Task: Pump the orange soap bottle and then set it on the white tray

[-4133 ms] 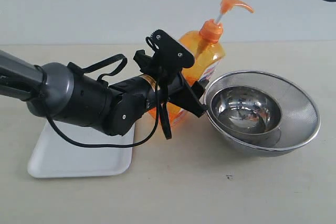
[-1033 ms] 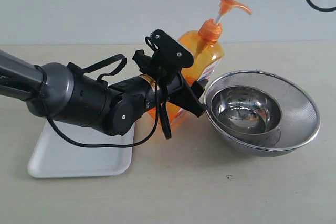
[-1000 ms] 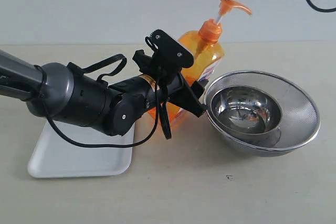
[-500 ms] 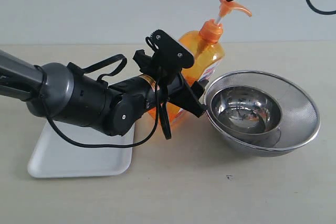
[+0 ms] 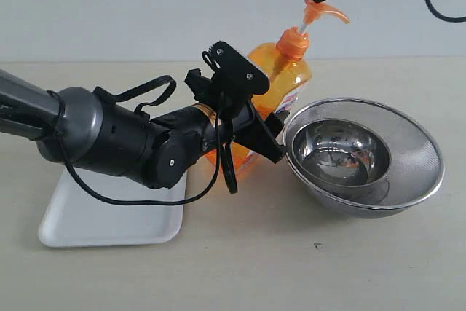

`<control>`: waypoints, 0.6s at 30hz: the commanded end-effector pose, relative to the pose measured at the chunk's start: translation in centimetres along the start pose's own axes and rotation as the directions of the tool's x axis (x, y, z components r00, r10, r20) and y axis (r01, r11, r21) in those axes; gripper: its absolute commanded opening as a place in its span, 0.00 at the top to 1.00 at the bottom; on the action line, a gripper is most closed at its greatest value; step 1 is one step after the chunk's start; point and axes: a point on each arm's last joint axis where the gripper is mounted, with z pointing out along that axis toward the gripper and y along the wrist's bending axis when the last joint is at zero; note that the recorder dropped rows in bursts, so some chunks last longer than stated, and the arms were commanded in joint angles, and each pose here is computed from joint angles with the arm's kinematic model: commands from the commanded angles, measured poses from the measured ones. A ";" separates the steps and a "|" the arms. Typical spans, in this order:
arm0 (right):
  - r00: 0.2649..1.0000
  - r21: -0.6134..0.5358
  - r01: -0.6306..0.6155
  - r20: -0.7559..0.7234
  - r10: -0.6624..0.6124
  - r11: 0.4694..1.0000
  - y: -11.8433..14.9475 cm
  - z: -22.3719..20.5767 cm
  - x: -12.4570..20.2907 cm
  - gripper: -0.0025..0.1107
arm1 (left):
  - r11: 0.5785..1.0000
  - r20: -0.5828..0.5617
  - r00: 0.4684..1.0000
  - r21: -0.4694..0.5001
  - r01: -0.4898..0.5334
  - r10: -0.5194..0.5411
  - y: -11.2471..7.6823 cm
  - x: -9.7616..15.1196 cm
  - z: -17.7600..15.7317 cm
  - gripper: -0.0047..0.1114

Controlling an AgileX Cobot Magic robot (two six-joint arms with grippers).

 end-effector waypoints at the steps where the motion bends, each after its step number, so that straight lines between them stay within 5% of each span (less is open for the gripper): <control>1: 0.986 -0.155 0.001 -0.167 -0.027 0.988 1.2 3.2 2.6 0.98 | 0.999 0.109 0.994 -0.038 -0.008 0.013 0.2 -1.5 0.0 0.92; 18: 0.981 -0.183 -0.002 -0.190 -0.033 0.983 1.9 4.0 3.0 0.98 | 0.999 0.112 0.993 -0.034 -0.016 0.019 0.1 -1.5 0.0 0.92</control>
